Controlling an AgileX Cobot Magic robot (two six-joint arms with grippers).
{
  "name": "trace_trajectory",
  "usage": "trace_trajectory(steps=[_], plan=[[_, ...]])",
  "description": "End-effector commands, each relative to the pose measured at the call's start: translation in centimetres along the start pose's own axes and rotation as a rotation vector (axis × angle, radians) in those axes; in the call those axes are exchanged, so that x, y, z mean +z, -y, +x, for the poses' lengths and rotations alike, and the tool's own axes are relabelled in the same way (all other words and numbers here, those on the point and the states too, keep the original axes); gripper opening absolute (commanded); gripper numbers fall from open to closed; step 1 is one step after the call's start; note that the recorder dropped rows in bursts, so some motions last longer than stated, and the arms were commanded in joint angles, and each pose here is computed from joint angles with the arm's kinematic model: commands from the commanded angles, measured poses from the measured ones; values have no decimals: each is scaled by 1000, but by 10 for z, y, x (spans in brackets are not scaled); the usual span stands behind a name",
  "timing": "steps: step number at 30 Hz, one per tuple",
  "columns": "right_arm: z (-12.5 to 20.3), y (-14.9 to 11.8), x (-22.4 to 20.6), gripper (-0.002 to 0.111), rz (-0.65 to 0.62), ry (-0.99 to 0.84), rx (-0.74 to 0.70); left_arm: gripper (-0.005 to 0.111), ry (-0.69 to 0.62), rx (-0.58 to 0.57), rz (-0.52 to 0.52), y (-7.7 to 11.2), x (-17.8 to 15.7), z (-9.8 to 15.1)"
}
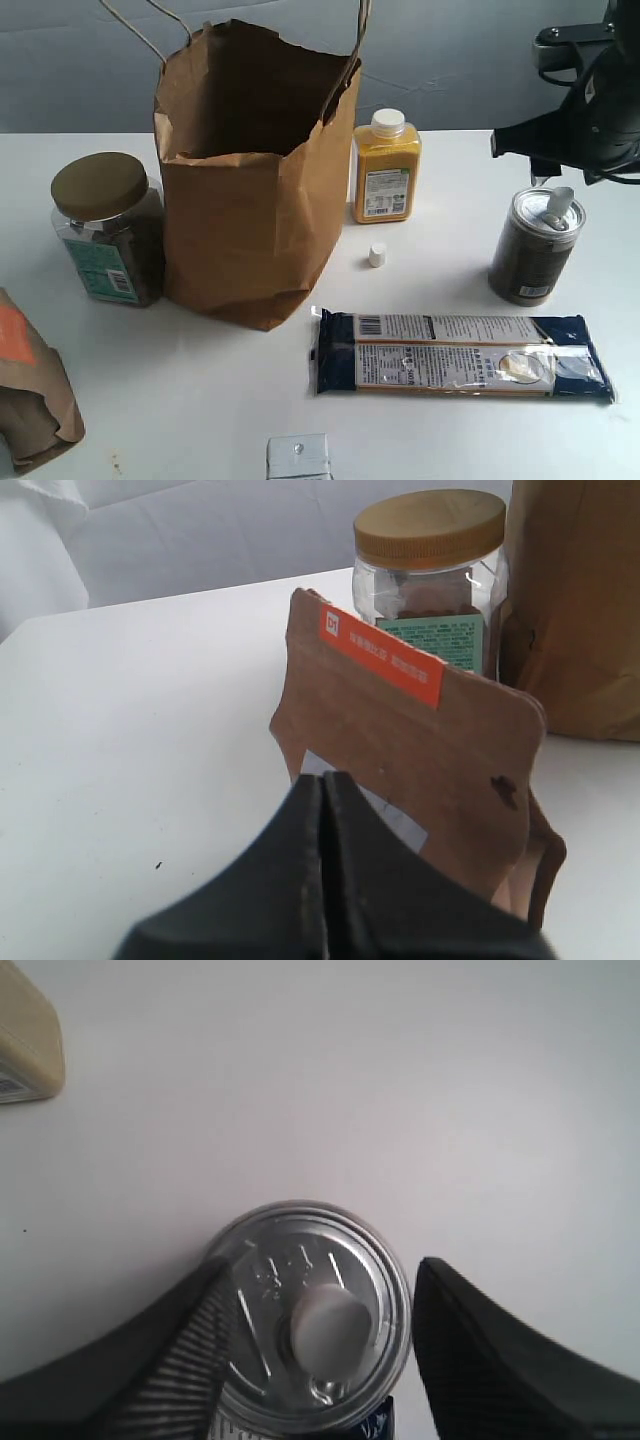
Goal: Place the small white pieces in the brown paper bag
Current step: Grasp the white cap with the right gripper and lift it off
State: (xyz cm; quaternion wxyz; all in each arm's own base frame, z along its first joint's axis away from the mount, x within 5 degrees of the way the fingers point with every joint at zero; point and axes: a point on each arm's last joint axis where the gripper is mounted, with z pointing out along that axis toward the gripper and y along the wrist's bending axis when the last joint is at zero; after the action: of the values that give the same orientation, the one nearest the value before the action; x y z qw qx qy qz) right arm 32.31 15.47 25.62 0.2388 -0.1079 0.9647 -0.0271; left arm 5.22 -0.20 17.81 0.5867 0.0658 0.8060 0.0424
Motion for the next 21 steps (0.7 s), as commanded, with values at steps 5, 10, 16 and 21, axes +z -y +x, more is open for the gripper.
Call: trace_trajectory(steps=[5, 10, 16, 21], plan=[[6, -1, 19, 51, 27, -97, -1, 0, 9, -9, 5, 0, 0, 0], [7, -2, 23, 38, 30, -108, -4, 0, 9, -9, 5, 0, 0, 0], [7, -1, 23, 10, 37, -109, -13, 0, 9, -9, 5, 0, 0, 0], [8, 1, 15, 0, 34, -115, -25, 0, 9, -9, 5, 0, 0, 0]])
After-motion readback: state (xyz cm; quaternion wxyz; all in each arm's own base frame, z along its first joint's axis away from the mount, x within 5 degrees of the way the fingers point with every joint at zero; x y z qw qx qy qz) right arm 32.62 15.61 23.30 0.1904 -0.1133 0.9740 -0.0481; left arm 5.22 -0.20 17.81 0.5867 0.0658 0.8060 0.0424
